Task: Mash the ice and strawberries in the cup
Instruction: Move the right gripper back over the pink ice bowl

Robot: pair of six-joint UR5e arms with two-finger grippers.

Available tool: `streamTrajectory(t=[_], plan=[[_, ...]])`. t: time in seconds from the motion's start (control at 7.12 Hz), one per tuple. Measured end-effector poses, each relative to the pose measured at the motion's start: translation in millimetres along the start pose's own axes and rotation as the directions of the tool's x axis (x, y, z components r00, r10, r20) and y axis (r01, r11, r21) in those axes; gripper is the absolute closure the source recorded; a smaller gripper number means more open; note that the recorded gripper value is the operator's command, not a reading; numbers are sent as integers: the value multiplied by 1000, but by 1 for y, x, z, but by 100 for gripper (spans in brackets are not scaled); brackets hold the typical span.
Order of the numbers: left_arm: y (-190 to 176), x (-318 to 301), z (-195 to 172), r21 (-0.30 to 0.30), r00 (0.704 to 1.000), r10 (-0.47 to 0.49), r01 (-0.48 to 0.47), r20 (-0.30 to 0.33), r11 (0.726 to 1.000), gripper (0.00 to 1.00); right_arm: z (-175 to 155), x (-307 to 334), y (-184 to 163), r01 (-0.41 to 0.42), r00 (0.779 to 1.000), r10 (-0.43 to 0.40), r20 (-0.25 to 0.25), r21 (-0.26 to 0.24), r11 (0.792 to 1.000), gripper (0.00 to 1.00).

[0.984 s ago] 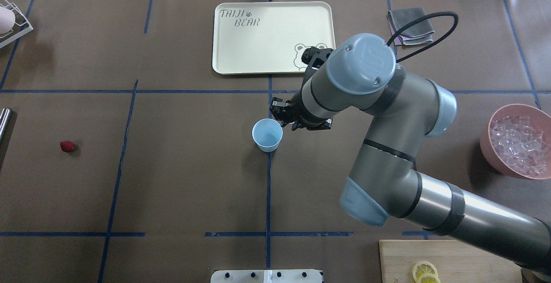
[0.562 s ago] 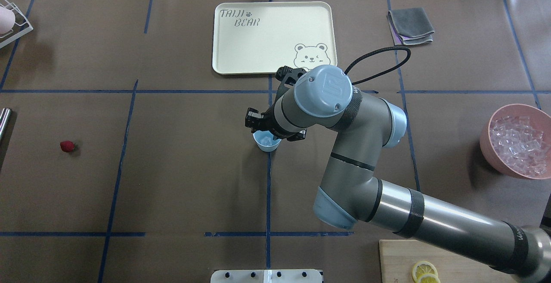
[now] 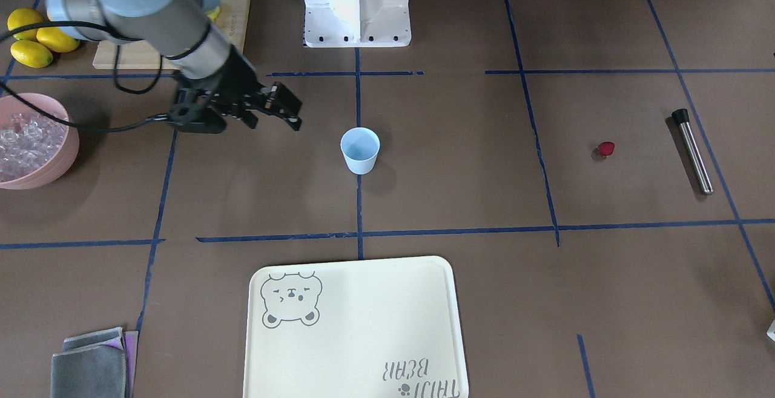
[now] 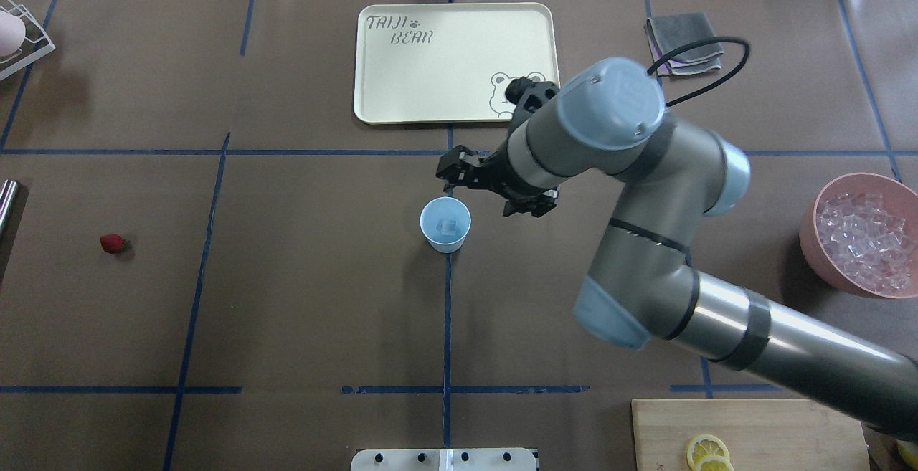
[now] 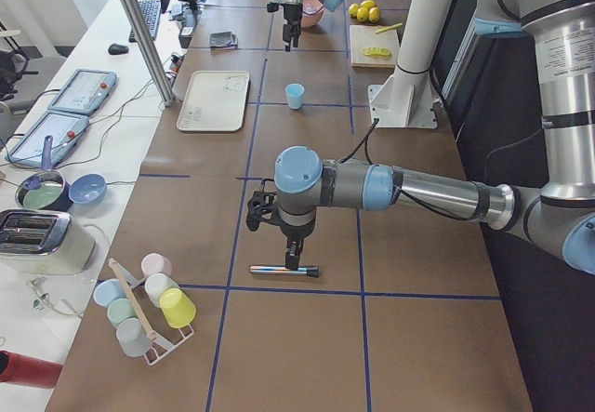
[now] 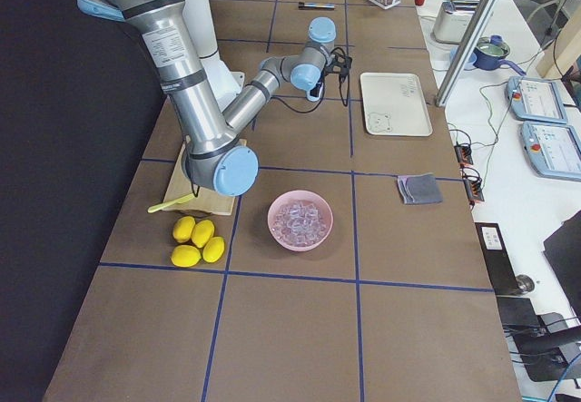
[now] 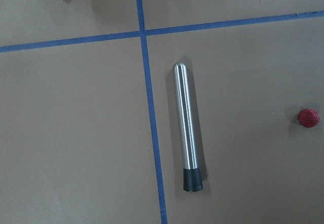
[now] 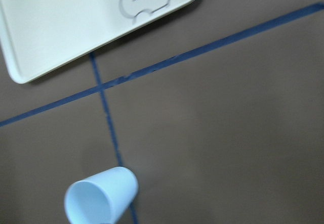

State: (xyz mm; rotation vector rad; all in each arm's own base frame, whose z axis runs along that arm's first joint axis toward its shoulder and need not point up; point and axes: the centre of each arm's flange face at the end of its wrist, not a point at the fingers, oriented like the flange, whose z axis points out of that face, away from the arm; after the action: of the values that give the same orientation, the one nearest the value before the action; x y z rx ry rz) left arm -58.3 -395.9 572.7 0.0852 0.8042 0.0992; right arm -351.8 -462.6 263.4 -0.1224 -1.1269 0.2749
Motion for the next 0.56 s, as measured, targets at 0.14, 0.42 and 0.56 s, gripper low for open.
streamTrajectory(t=[0.14,0.42,0.56], plan=[[0,1,-1,1,1000,1,-1,0,1000,0,-34,78,-19,52,998,-52,-38,-6,999,2],[1,1,-1,0,1000,0,0,0,1000,0,-82,218,-24,125,984,-125,-130,-6,992,2],[2,2,-2,1,1000,1,-1,-1,1000,0,-94,266,-20,147,974,-148,-172,-13,989,2]])
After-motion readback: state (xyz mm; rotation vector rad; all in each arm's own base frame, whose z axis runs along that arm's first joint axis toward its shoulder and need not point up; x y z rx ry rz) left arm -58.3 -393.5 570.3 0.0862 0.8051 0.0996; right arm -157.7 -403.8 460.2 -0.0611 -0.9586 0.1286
